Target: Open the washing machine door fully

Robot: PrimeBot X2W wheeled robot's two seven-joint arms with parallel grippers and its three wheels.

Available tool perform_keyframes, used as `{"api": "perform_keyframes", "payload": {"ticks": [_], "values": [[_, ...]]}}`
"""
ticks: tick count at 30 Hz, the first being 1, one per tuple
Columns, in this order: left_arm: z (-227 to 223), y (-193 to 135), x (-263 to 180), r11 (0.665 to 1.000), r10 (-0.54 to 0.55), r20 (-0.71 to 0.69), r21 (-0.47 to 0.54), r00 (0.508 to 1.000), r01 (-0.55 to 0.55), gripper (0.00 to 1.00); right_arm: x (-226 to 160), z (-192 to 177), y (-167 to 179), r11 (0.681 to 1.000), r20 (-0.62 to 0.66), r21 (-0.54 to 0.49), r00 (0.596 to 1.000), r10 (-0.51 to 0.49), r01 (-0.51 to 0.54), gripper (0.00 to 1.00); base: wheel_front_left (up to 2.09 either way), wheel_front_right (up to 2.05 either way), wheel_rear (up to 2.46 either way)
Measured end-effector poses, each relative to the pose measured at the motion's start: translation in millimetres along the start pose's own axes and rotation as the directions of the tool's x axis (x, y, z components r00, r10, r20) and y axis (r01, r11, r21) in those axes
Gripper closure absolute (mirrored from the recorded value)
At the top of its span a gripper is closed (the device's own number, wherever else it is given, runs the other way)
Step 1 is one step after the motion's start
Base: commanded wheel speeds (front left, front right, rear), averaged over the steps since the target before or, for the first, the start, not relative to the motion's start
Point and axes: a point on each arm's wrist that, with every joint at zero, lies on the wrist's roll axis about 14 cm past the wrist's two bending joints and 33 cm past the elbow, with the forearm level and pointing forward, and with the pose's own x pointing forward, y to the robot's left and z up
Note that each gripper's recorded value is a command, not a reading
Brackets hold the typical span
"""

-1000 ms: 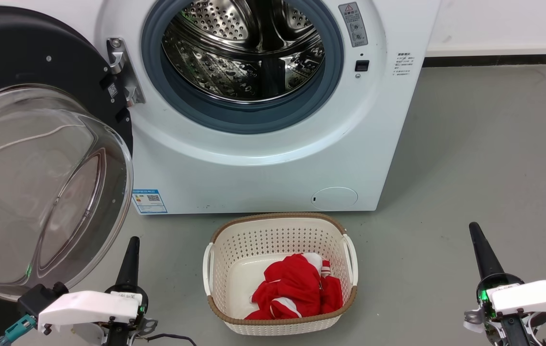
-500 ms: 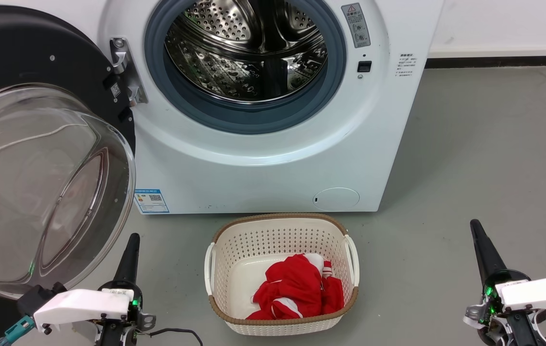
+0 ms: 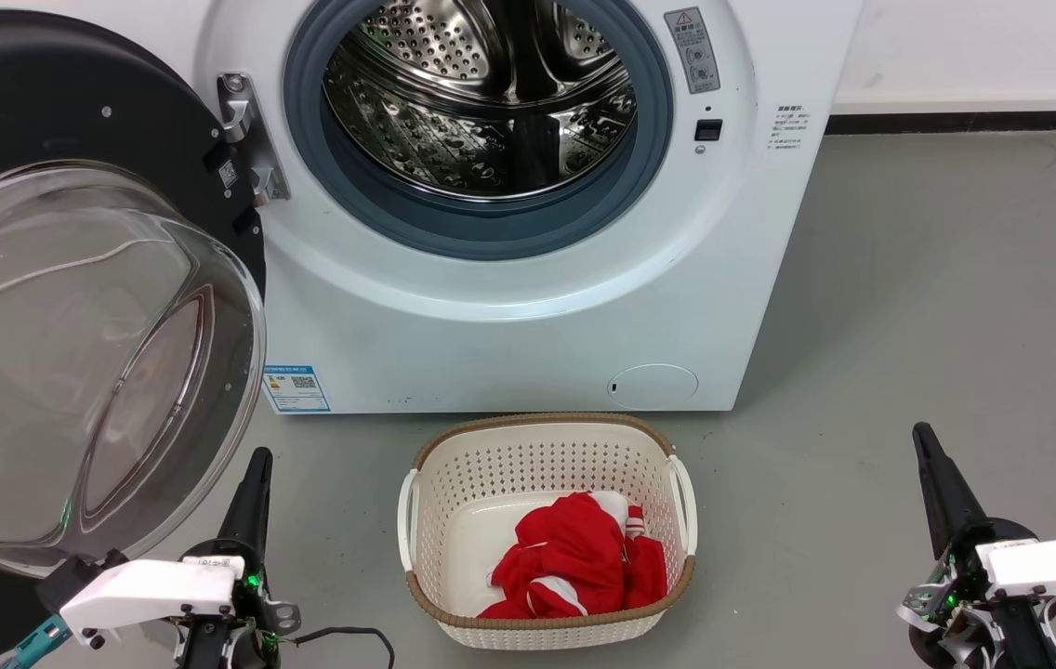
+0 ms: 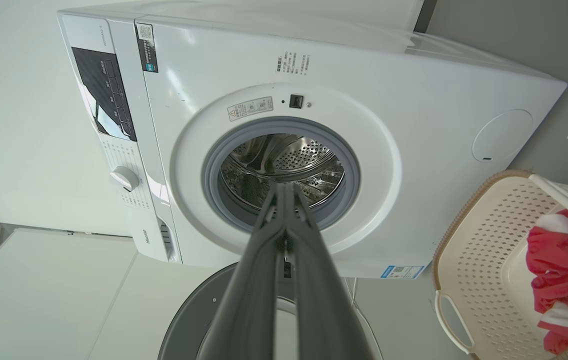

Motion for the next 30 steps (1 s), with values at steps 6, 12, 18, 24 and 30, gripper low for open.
{"api": "perform_keyframes", "payload": {"ticks": [6, 12, 18, 24, 30], "values": [[0.8, -0.8, 0.0, 0.999, -0.005, 0.0, -0.038, 1.0, 0.005, 1.0, 1.0, -0.1, 0.9, 0.999, -0.002, 0.036, 1.0, 0.004, -0.003, 1.0, 0.0, 0.0, 0.0], [1.7, -3.6, 1.0, 0.996, -0.017, -0.001, -0.088, 1.0, 0.017, 1.0, 3.3, 0.0, 3.5, 0.996, -0.004, 0.087, 1.0, 0.013, -0.012, 1.0, 0.0, 0.0, 0.0], [2.7, -4.6, 0.6, 0.991, -0.025, 0.0, -0.13, 1.0, 0.025, 1.0, 3.9, 0.0, 3.5, 0.992, -0.005, 0.128, 1.0, 0.015, -0.014, 1.0, 0.0, 0.0, 0.0], [3.1, -5.0, 0.7, 0.99, -0.027, 0.001, -0.14, 1.0, 0.027, 1.0, 3.9, -0.2, 3.3, 0.99, -0.007, 0.138, 1.0, 0.015, -0.013, 1.0, 0.0, 0.0, 0.0], [3.1, -5.0, 0.8, 0.99, -0.027, 0.001, -0.14, 1.0, 0.027, 1.0, 3.9, -0.2, 3.2, 0.99, -0.008, 0.139, 1.0, 0.014, -0.013, 1.0, 0.0, 0.0, 0.0]]}}
